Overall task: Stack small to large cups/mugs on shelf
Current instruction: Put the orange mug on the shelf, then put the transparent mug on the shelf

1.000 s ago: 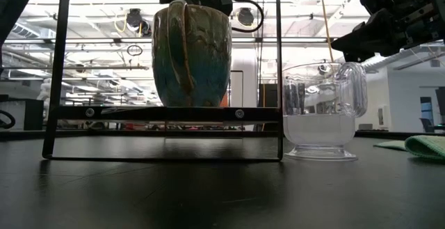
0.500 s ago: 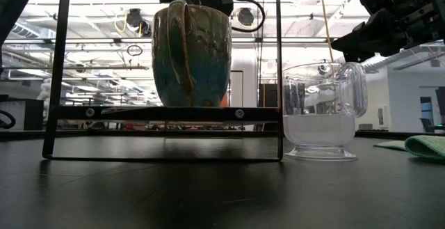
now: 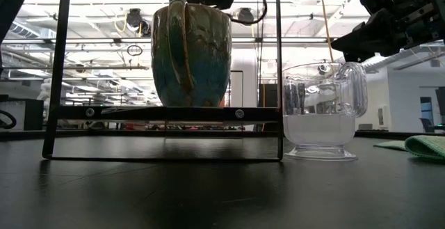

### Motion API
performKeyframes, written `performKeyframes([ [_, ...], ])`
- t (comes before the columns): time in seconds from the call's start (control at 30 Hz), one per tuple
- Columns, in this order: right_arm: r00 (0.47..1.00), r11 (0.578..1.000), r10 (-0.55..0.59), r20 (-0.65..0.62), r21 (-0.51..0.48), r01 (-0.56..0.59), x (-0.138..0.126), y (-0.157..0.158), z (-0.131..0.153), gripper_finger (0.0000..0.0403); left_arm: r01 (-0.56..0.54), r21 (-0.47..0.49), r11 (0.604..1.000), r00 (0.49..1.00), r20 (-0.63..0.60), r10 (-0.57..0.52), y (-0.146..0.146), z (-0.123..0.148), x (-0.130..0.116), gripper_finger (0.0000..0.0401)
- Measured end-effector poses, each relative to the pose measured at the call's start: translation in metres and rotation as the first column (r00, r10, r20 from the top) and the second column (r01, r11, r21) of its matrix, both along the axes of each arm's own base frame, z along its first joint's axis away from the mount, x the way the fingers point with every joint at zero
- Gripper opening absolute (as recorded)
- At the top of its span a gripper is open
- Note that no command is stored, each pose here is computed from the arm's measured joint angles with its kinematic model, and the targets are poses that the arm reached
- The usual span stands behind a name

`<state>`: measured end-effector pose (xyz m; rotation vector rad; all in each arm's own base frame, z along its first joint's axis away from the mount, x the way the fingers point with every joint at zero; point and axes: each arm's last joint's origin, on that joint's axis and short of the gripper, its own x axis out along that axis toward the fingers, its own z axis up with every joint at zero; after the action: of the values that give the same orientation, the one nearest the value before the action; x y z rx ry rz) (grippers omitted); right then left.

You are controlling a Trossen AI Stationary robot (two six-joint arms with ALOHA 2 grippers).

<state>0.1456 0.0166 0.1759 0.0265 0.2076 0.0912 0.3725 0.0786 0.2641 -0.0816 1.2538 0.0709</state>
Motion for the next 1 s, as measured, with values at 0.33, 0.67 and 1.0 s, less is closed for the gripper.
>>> performKeyframes([
  [0.33, 1.000, 1.000, -0.001, 0.007, 0.005, 0.001, -0.001, 0.000, -0.004, 0.0000, -0.021, 0.060, 0.998, 1.000, 0.019, 0.019, 0.000, 0.002, 0.002, 0.0154],
  [0.67, 0.999, 0.999, -0.007, 0.036, 0.041, 0.006, -0.007, -0.001, -0.019, 0.0000, -0.010, 0.073, 0.997, 0.998, 0.068, 0.005, 0.001, 0.030, 0.005, 0.0181],
  [1.0, 0.999, 0.999, -0.006, 0.051, 0.038, 0.004, -0.007, -0.001, -0.018, 0.0000, 0.013, 0.084, 0.996, 0.994, 0.103, -0.022, -0.008, 0.106, -0.011, 0.0159],
])
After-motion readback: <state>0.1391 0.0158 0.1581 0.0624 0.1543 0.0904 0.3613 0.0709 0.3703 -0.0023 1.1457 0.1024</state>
